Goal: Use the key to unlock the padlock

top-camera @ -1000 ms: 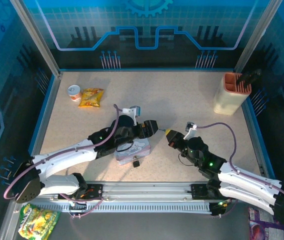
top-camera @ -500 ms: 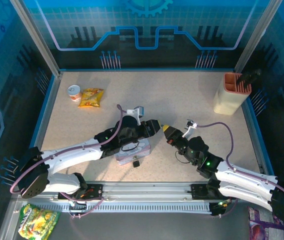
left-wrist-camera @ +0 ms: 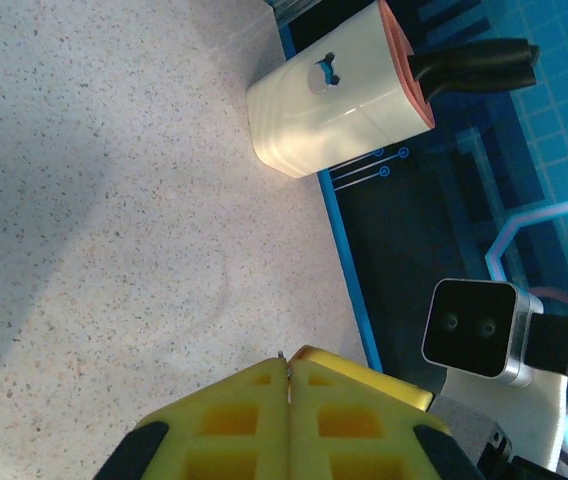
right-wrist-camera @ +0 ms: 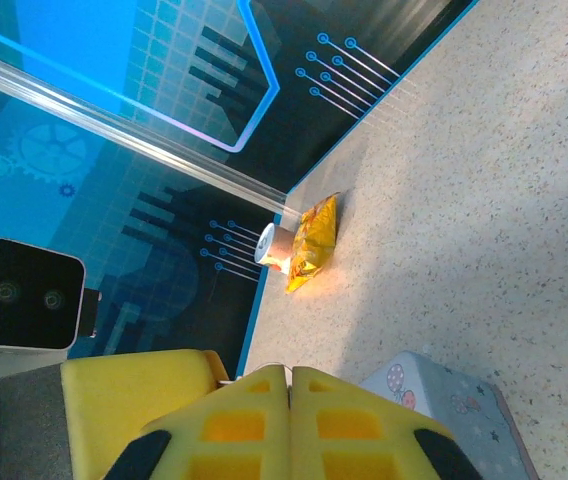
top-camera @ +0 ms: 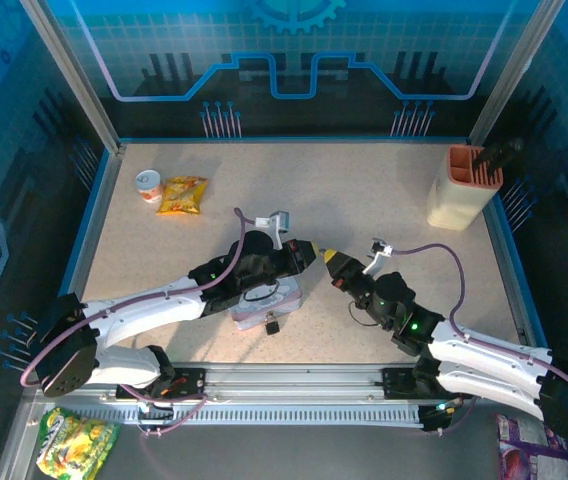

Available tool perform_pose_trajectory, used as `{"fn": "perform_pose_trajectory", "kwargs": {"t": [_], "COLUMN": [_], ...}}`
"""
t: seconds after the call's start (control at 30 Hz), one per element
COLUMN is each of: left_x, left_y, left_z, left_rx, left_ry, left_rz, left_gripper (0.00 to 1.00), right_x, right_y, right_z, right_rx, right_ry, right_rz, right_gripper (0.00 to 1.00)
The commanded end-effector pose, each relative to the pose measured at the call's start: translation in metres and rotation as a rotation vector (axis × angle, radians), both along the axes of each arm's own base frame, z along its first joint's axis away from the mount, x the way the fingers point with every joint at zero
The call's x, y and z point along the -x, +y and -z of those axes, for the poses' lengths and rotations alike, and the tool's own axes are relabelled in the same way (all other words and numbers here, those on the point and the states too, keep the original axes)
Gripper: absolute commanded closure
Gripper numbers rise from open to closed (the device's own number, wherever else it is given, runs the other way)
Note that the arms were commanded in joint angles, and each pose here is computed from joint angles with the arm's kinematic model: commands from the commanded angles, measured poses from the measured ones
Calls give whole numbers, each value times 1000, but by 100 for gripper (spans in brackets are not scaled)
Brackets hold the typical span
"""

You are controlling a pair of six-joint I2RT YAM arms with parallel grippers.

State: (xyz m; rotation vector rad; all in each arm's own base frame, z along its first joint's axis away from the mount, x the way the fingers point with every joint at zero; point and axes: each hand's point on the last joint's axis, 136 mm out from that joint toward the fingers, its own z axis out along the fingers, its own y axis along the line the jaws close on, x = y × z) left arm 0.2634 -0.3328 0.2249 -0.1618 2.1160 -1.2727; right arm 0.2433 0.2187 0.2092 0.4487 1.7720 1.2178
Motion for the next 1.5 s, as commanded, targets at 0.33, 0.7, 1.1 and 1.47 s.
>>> {"fn": "perform_pose_trajectory", "kwargs": {"t": [0.33,0.7,1.1,1.47], "left_x": [-26,-13,1,9], "left_y": [31,29,10,8], "left_z": [-11,-47,-63,-71], "left_rx": [-125,-80,53,100], "left_ry": [-149,-258,-238,-227], "left_rz": [10,93,191,226], "left_gripper": [100,100,100,100], "right_x": [-18,-12,-10,5], "right_y": [13,18,19,18], "right_z": [-23,-63,-47,-56], "right_rx": [86,-44,8,53], "right_ry": [-6,-200,-174,-230], "right_rz": [-180,-348,-418,-463], "right_gripper": [55,51,49,59]}}
